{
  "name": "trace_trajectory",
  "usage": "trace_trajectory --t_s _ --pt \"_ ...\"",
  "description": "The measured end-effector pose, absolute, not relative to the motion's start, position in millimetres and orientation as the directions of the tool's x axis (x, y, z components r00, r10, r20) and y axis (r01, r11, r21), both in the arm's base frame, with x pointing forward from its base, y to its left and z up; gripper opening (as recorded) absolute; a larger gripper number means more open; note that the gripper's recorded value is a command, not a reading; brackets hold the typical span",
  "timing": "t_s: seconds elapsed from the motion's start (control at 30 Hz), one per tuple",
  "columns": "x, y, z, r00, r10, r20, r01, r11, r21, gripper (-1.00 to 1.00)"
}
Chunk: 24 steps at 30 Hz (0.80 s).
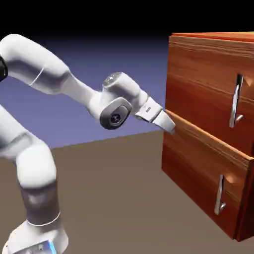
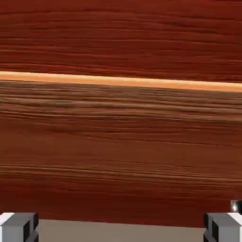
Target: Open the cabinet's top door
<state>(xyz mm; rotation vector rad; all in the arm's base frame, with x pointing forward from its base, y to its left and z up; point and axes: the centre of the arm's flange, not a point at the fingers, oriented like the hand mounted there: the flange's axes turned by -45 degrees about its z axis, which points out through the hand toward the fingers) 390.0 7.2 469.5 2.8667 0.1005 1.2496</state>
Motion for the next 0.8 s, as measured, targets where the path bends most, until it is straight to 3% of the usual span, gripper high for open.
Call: trace_trajectory --t_s 0.8 --pt "362 -17 635 0.270 0.138 0.953 0.126 -0.986 0.107 0.00"
